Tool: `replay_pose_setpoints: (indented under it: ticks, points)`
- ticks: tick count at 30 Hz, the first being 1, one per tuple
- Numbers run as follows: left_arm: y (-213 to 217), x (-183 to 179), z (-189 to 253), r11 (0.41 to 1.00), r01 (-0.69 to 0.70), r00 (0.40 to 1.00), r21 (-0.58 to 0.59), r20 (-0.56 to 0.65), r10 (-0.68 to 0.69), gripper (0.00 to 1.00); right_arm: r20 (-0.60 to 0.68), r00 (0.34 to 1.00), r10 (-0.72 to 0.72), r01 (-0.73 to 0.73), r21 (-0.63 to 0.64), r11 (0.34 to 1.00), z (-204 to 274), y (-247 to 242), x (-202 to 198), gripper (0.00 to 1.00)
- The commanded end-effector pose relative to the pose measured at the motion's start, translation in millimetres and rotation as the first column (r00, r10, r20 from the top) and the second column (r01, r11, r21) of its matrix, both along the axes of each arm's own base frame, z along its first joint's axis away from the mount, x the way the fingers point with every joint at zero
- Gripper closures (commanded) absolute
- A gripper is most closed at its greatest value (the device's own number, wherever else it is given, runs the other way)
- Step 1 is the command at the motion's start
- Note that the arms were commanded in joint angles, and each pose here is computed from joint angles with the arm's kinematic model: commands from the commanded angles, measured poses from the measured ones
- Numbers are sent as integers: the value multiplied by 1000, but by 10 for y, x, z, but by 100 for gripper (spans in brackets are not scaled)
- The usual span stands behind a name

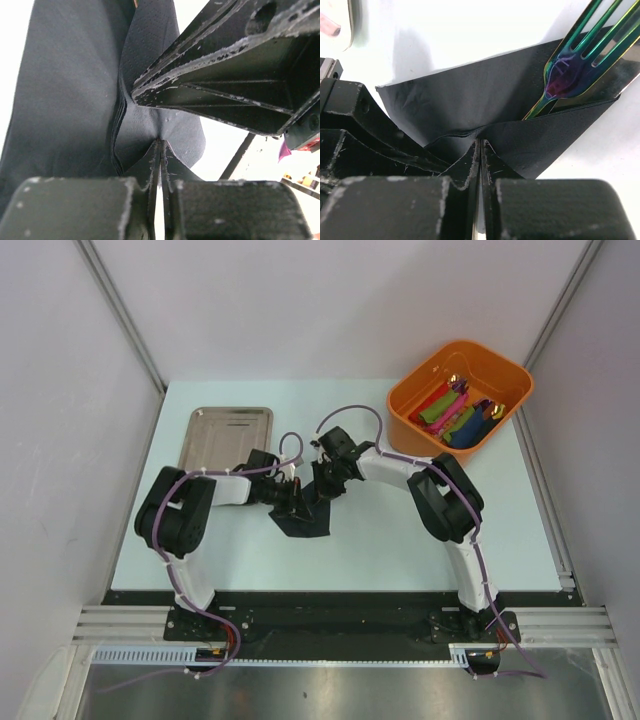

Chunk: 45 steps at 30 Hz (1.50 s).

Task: Place the utensils on the paper napkin and roll it up

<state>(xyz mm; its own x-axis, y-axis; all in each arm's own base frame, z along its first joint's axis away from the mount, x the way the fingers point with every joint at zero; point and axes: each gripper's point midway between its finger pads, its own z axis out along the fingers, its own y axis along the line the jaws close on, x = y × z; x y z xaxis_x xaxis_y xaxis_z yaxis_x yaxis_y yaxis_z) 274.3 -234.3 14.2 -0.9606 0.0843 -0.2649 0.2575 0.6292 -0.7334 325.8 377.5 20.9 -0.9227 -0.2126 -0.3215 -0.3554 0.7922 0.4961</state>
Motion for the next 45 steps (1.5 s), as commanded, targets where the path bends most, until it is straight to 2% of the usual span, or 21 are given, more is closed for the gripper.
replay_pose_setpoints:
  ticks: [1, 2, 6, 13, 18, 22, 26, 30, 34, 45]
  points:
    - [136, -18, -42, 998, -9, 998, 66, 61, 5, 93, -52, 998, 26, -32, -102, 994, -386, -179, -162, 97]
    - [86, 15, 109, 1000, -1, 995, 24, 103, -2, 89, -52, 998, 26, -31, -98, 995, -399, -178, -158, 97]
    - [3, 28, 351, 999, 19, 985, -33, 170, -13, 84, -57, 998, 27, -32, -81, 996, -376, -183, -154, 97]
    - [-112, 21, 422, 998, 32, 985, -62, 169, -21, 82, -64, 998, 23, -27, -61, 998, -341, -177, -151, 97]
    - [-109, 46, 271, 999, 14, 993, -29, 116, -10, 83, -67, 997, 24, -27, -44, 999, -292, -152, -148, 97]
    - [-33, 1, -9, 999, 2, 999, 42, 44, -4, 85, -43, 998, 37, -38, -19, 999, -190, -90, -136, 95]
    - [29, -70, -158, 996, 6, 1000, 85, -1, -5, 89, -8, 999, 53, -53, 35, 998, 65, 14, -102, 90]
    - [61, -70, -182, 994, 4, 1000, 105, -1, -4, 90, 36, 998, 58, -62, 106, 992, 463, 85, -73, 82]
    - [66, -52, -166, 994, 7, 1000, 111, 10, -8, 91, 58, 997, 57, -64, 119, 991, 601, 74, -70, 80]
    - [79, -42, -140, 993, 8, 1000, 116, 29, -11, 91, -14, 999, 48, -47, 38, 998, 129, -20, -122, 84]
